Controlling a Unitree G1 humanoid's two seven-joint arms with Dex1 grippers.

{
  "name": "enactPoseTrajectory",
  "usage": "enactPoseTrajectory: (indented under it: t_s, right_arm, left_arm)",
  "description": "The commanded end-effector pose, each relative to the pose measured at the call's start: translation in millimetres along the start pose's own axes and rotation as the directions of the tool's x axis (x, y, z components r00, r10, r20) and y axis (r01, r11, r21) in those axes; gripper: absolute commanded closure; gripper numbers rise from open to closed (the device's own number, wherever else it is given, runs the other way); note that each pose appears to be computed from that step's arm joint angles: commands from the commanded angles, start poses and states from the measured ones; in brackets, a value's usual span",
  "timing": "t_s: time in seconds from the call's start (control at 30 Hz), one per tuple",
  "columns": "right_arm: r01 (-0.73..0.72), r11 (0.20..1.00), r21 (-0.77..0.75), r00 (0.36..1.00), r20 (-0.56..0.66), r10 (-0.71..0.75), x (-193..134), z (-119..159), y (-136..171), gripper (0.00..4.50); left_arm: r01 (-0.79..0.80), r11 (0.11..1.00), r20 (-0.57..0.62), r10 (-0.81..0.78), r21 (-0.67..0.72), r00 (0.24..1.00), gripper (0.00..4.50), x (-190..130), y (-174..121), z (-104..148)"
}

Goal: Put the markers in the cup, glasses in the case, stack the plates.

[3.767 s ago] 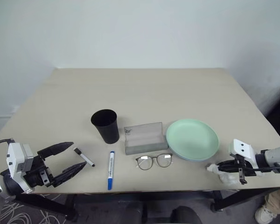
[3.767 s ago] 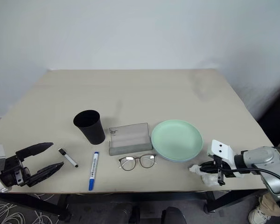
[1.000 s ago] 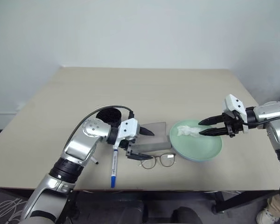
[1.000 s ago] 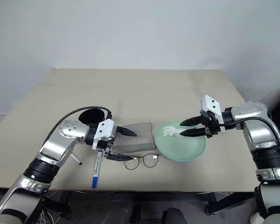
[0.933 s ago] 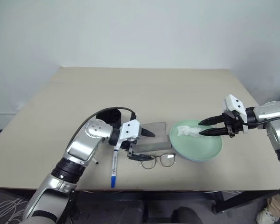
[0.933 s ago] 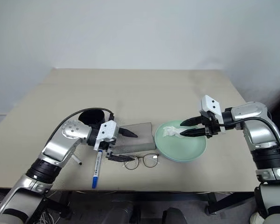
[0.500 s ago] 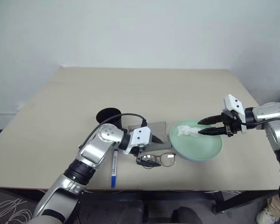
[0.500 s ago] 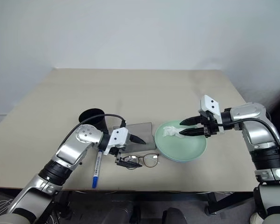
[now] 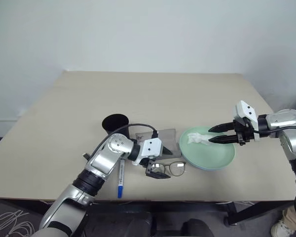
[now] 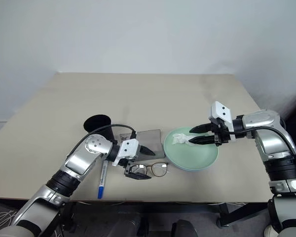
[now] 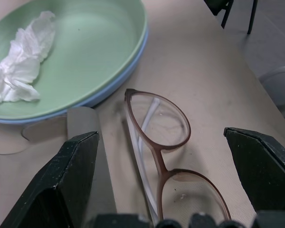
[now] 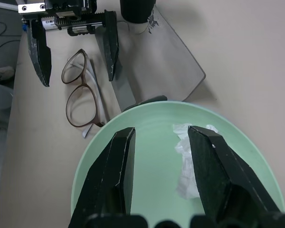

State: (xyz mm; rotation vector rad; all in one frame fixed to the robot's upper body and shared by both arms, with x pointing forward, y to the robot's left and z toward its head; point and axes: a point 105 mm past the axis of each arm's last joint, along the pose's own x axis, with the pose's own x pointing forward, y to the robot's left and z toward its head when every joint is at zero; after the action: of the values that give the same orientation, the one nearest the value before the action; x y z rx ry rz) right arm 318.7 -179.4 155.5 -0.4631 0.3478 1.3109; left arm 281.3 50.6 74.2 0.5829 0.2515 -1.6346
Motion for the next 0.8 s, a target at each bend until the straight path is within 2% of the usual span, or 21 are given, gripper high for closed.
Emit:
enactPoseTrajectory:
  t_s: [0.03,0.17,0.57,0.8]
  right_arm:
    - [0.017,0.999,-0.042,0.999,0.037,-0.016,-4,13,-1,2.58]
    - [0.018,0.999,-0.042,0.999,0.037,-0.017,-4,12,-1,2.58]
    - [0.024,0.999,-0.040,0.999,0.037,-0.022,-3,11,-1,2.58]
    - [0.028,0.999,-0.040,0.999,0.038,-0.026,-1,11,-2,2.58]
  left_arm:
    - [0.013,0.999,-0.004,-0.013,0.050,1.000,0.94,0,0,4]
    - [0.017,0.998,0.000,-0.017,0.054,1.000,2.27,2,-1,5]
    - [0.035,0.997,-0.075,-0.030,0.069,0.997,2.27,-4,1,-1]
    - [0.042,0.996,-0.063,-0.037,0.082,0.997,2.27,1,4,10]
